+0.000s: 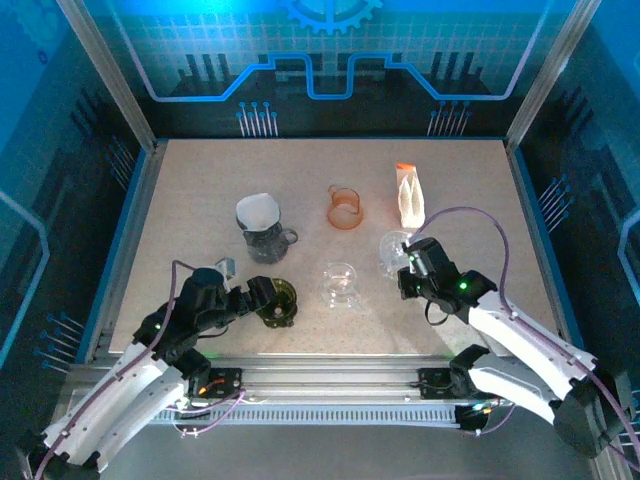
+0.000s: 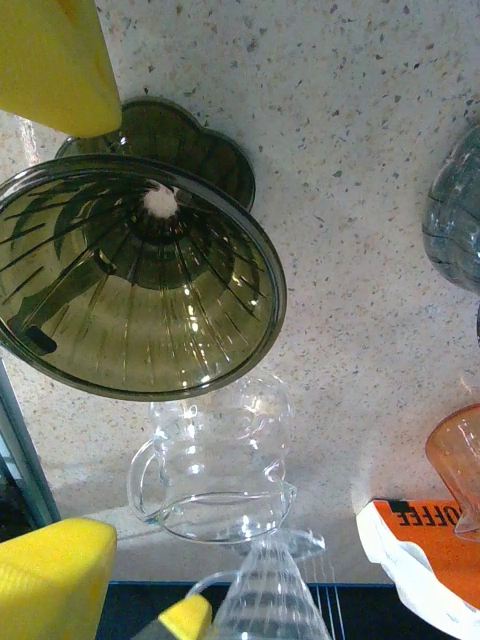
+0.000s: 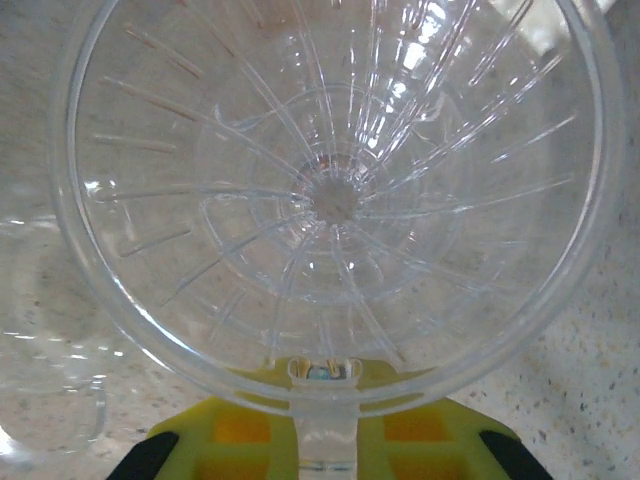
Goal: Place the coffee filter in the dripper
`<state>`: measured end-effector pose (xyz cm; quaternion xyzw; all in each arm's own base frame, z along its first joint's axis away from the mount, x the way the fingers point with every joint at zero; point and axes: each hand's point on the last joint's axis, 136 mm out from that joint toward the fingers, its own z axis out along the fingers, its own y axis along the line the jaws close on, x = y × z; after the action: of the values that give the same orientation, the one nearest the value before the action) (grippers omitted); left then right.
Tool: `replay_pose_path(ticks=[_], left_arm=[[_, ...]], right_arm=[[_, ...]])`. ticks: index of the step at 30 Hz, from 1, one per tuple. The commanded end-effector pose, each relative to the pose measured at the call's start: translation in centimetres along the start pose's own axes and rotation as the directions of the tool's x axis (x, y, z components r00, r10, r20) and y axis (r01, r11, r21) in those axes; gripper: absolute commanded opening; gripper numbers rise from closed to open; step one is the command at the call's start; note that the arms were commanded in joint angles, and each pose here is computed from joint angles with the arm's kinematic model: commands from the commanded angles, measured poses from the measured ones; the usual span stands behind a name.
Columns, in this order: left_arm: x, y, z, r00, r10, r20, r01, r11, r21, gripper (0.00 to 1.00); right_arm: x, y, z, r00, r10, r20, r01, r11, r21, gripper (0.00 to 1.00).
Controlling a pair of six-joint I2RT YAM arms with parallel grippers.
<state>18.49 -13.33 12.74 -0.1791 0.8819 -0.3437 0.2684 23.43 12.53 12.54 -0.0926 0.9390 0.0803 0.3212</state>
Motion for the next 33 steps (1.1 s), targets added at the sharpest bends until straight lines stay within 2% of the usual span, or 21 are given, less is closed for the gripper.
replay_pose_path(ticks=[1,6,12,23,33], left_arm=[[-0.5,-0.4,-0.6,1.0,0.001,0.021,-0.001,1.0,0.004,0.99],[-0.5,-0.3,-0.7,1.0,0.005,0.021,-0.005,1.0,-0.002,0.99],[-0.4,-0.1,-0.7,1.0,0.004,0.021,-0.004,1.0,-0.006,0.99],[-0.3,0.1,-0.6,1.0,0.002,0.02,-0.002,1.0,-0.006,0.99],[-0.3,0.2,-0.5,1.0,0.0,0.024,0.0,1.0,-0.008,0.99]], right_arm=[[-3.3,2.9,-3.4,0.991,-0.08,0.103,0.089,0.993,-0.082,0.0],[-4.7,7.3,-5.7,0.969,-0.219,0.114,0.236,0.956,-0.174,0.0],[-3.1,11.4,-6.3,0.926,-0.376,0.037,0.373,0.895,-0.245,0.0],[-1.6,13.0,-5.0,0.903,-0.429,0.01,0.417,0.873,-0.253,0.0],[-0.8,12.4,-3.4,0.903,-0.429,-0.034,0.411,0.883,-0.225,0.0]])
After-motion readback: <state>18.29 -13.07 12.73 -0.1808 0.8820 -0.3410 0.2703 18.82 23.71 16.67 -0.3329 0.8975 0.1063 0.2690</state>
